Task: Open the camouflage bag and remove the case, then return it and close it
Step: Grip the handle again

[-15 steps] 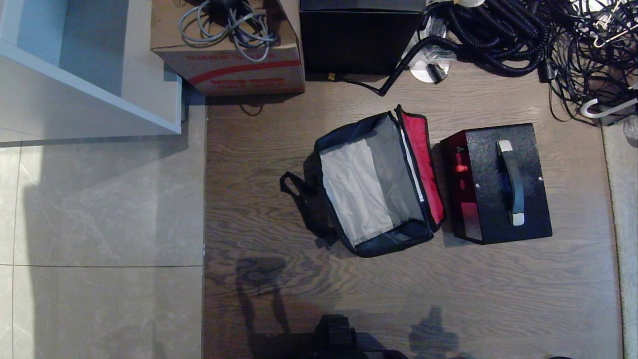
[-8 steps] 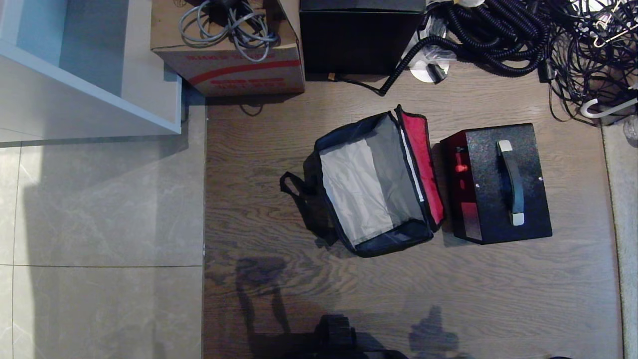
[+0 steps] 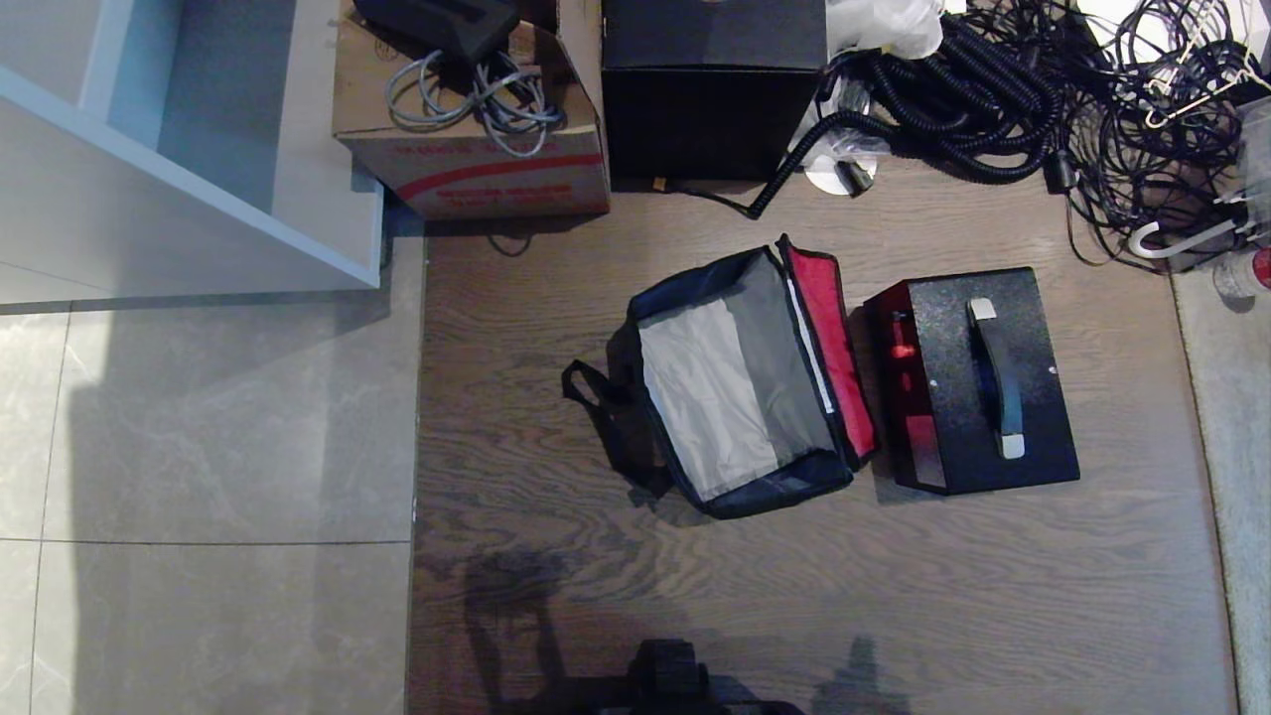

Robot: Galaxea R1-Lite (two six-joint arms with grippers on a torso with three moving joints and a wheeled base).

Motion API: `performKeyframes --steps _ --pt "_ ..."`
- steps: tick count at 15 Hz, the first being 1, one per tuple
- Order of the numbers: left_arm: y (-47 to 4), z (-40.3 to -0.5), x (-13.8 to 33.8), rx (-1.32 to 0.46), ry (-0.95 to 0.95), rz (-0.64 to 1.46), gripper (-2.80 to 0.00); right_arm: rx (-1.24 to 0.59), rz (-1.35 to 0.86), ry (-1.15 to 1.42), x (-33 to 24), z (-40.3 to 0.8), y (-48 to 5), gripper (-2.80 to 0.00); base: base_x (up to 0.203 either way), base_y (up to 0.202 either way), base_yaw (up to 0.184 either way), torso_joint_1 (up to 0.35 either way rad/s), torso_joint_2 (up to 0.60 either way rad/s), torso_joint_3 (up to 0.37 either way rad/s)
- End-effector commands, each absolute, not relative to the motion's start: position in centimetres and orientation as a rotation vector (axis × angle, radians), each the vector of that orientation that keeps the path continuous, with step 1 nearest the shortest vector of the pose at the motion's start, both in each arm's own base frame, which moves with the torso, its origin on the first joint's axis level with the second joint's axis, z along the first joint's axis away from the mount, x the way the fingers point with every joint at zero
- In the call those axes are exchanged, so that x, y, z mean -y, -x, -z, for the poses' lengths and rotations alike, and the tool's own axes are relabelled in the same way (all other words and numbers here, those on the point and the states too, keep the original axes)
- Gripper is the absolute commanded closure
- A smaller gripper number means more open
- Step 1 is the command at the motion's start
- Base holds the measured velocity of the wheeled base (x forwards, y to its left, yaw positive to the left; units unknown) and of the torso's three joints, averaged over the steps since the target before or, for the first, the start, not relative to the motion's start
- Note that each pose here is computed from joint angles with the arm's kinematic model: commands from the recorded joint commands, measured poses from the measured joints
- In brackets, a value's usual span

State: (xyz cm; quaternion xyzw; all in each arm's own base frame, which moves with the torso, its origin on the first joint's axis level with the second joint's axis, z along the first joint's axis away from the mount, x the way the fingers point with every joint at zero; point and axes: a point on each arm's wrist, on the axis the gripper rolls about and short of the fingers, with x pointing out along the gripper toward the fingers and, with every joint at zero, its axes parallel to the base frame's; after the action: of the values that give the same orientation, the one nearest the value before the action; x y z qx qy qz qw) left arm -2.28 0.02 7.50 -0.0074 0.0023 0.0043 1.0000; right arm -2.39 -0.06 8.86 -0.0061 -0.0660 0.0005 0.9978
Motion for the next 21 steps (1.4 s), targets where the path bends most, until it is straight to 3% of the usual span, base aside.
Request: performKeyframes --steps 1,10,21 --pt "2.28 -7.5 -0.02 -0.005 0.015 -0.009 0.0 0.089 -0.001 0.013 0.06 -7.77 2.02 0.0 0.0 0.0 0.0 0.0 0.0 0.203" --pt "2.28 -7.5 -0.02 -0.005 0.015 -0.009 0.0 0.089 -0.001 0.013 0.06 -7.77 2.02 0.0 0.0 0.0 0.0 0.002 0.0 0.194" --pt "2.28 -7.5 -0.02 -0.005 0.014 -0.009 0.0 0.089 -0.001 0.013 0.06 -7.77 2.02 0.0 0.0 0.0 0.0 0.0 0.0 0.01"
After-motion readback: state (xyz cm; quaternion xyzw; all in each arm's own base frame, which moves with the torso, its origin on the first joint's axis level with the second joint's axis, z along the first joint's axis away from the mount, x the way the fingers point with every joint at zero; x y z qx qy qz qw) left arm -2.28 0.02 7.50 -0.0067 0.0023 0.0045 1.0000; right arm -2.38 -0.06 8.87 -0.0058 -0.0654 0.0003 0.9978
